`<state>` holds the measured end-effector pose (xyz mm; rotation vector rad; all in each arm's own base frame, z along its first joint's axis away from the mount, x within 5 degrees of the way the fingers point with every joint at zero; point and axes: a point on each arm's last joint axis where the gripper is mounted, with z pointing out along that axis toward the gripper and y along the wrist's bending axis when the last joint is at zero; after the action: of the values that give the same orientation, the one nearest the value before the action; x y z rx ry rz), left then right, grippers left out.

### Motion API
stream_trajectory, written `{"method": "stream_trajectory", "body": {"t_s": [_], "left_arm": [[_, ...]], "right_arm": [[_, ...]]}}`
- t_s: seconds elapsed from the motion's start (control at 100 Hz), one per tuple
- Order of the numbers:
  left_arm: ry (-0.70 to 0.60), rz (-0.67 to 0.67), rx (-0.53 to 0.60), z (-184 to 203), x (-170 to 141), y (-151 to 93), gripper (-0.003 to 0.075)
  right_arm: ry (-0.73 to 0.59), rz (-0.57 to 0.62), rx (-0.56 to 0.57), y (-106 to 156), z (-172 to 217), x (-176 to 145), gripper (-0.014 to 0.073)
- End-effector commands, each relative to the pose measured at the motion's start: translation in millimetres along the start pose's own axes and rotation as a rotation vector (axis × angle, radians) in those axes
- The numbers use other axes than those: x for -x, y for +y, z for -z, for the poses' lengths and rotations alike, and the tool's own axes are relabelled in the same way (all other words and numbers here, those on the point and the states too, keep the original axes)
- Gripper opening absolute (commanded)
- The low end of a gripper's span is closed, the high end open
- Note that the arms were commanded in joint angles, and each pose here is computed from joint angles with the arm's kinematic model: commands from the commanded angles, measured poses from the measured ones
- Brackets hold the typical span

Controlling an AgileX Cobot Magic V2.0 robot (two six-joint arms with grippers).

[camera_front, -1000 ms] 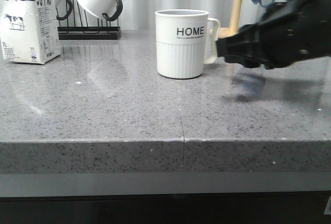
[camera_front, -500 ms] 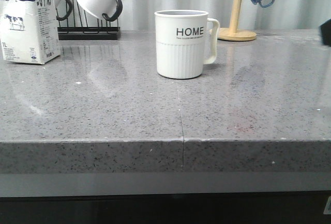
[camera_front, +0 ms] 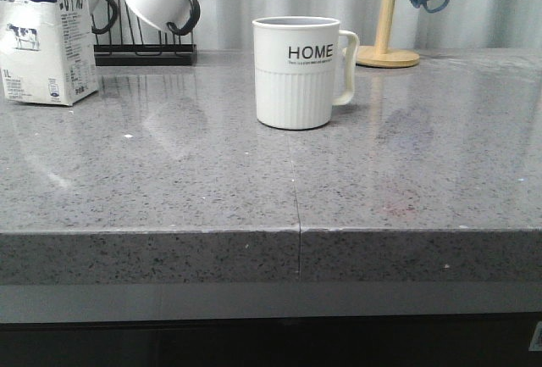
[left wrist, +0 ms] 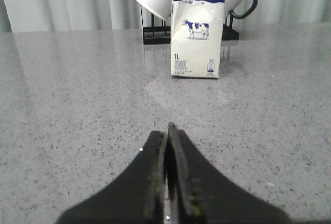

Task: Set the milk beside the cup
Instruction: 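Move the left gripper to the milk carton and close around it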

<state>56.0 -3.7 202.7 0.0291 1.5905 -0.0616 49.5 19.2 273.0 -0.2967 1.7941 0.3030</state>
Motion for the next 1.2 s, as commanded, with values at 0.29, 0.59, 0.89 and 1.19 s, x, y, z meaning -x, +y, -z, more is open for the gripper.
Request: {"method": "stream_trajectory", "body": {"t_s": [0.29,0.59,0.89,1.19], "left_arm": [[-0.232,-0.05,0.014,8,46,0,-0.0021],[-0.073,-0.047,0.008,-22,106,-1,-0.002],[-0.028,-0.047,0.016,-81,130,0,0.0435],[-0.074,0.034,0.008,-142,137,-4,0.0665]], "right_arm": [[-0.07,-0.003,0.002,0,14,6,-0.0068],[-0.067,-0.003,0.002,0,14,6,-0.0068],[-0.061,-0.003,0.001,0,14,5,-0.0068],[-0.06,-0.003,0.001,0,14,5,-0.0068]]}}
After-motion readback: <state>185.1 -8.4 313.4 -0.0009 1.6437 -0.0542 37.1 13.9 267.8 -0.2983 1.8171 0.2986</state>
